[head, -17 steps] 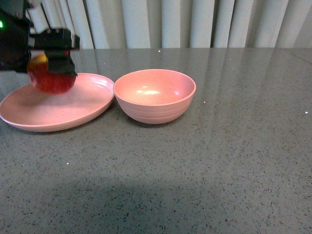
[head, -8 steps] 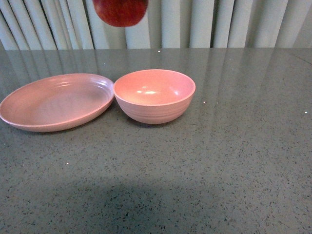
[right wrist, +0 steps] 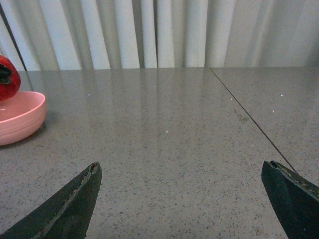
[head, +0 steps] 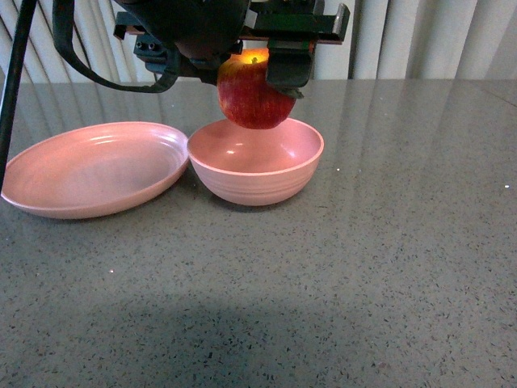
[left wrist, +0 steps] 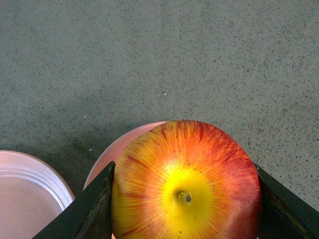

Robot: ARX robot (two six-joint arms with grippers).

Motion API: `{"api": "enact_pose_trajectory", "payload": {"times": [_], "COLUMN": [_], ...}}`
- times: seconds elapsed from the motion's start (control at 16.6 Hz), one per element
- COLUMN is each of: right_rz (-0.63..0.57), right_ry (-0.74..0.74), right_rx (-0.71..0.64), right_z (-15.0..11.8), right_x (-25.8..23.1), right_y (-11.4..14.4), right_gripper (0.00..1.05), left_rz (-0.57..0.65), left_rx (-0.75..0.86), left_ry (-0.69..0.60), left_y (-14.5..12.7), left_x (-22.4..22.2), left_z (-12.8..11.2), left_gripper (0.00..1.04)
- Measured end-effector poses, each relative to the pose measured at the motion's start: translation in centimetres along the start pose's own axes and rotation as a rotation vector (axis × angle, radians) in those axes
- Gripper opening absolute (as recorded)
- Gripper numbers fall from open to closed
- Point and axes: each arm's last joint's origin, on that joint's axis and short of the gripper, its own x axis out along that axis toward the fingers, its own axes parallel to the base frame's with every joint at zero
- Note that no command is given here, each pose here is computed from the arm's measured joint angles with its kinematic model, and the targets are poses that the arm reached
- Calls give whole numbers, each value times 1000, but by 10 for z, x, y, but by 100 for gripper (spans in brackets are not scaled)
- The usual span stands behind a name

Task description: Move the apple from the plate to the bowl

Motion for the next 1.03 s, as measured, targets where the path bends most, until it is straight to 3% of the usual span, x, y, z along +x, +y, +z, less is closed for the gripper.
{"api": "enact_pose_trajectory", "payload": {"times": [0.84, 0.9, 1.03], "right_rz": [0, 0, 0], "right_ry": [0, 0, 0], "right_rx": [0, 0, 0], "right_z": [0, 0, 0], "right_x": [0, 0, 0], "right_y": [0, 0, 0], "right_gripper": [98, 98, 98], "left_rz": [-14, -14, -18], "left_rx": [-20, -23, -24], "left_ry": [73, 71, 67], "left_y": [-3, -3, -3], "left_x": [23, 23, 23], "left_z": [-22, -22, -22], "left_gripper": [67, 72, 92]}}
